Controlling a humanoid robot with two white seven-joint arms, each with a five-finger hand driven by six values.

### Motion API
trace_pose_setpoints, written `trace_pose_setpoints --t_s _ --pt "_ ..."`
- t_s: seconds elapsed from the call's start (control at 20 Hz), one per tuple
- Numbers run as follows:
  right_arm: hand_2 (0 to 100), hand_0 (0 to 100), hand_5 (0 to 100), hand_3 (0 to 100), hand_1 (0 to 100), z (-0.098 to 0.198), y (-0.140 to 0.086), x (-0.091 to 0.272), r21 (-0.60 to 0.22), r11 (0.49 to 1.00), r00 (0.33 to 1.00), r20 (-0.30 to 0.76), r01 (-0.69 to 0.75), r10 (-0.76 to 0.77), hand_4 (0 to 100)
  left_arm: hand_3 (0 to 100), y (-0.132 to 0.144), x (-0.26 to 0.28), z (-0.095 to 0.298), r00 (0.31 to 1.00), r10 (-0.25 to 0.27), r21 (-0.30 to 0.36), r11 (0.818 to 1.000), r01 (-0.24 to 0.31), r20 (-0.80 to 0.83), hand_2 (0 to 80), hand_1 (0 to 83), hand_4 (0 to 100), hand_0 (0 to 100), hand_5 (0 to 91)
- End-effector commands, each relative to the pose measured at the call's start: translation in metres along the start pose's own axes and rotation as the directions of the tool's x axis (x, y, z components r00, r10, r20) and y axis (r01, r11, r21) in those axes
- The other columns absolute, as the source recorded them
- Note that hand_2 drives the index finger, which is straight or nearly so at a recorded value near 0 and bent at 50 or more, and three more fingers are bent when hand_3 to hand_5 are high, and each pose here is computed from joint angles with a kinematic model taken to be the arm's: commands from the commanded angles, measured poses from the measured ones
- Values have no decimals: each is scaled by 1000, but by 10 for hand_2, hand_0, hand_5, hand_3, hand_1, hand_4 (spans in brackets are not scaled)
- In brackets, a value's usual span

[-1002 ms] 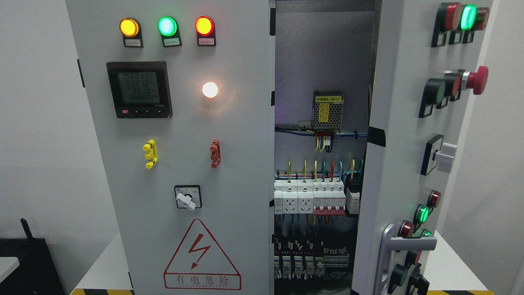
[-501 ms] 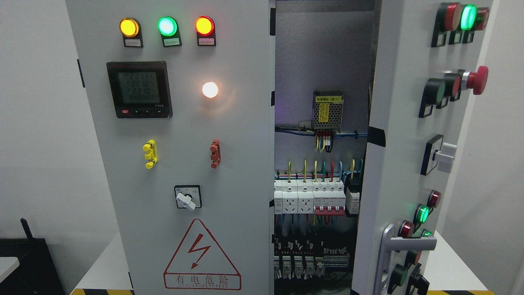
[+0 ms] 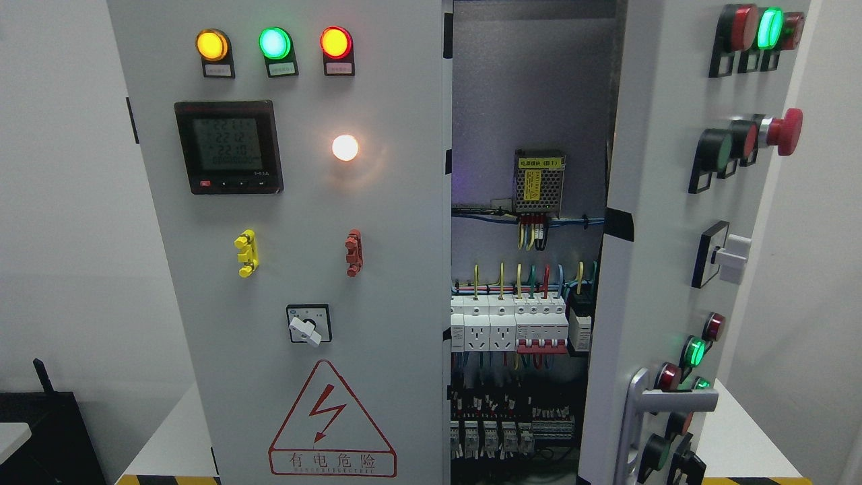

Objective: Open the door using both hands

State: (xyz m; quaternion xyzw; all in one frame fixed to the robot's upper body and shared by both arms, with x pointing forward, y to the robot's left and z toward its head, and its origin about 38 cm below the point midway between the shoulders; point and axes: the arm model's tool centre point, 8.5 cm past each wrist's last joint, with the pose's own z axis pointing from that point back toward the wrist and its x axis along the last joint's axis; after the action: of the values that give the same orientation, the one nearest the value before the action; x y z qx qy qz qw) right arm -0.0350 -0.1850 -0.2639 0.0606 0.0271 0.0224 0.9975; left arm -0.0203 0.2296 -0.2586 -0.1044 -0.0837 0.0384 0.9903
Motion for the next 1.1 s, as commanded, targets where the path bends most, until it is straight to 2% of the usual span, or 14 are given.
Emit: trace_pose_setpoints --t_s 0.0,0.05,0.15,0.3,0.4,0.5,0.6,0.7,0.9,1.05 --pt "0 380 0 0 0 0 0 0 0 1000 1000 0 -6 6 0 0 13 83 59 900 -184 5 980 198 395 0 0 0 0 0" --pt "0 380 0 0 0 0 -1 0 -2 1000 1000 0 -5 5 0 0 10 95 79 859 -200 12 975 221 470 0 0 0 0 0" --pt "0 380 0 0 0 0 -1 0 -2 1000 1000 -1 -6 6 0 0 19 126 129 755 -215 63 972 225 619 0 0 0 0 0" --pt "0 380 0 0 0 0 -1 0 -2 1000 1000 -1 -6 6 0 0 22 163 209 544 -224 106 965 239 809 0 0 0 0 0" --pt "0 380 0 0 0 0 0 0 0 1000 1000 0 -6 6 0 0 33 182 257 402 -246 150 955 256 882 0 0 0 0 0" --pt "0 380 0 0 0 0 0 0 0 1000 1000 0 -6 6 0 0 49 198 294 295 -256 185 951 249 920 0 0 0 0 0" --pt "0 380 0 0 0 0 0 0 0 1000 1000 0 -6 6 0 0 70 212 320 234 -250 198 954 225 940 0 0 0 0 0" --pt "0 380 0 0 0 0 0 0 0 1000 1000 0 -6 6 0 0 86 229 349 177 -229 184 953 239 957 0 0 0 0 0" --pt "0 380 0 0 0 0 0 0 0 1000 1000 0 -6 6 0 0 110 259 417 53 -208 182 934 308 977 0 0 0 0 0" --pt "0 380 0 0 0 0 0 0 0 1000 1000 0 -6 6 0 0 124 278 468 -13 -172 164 907 389 985 0 0 0 0 0"
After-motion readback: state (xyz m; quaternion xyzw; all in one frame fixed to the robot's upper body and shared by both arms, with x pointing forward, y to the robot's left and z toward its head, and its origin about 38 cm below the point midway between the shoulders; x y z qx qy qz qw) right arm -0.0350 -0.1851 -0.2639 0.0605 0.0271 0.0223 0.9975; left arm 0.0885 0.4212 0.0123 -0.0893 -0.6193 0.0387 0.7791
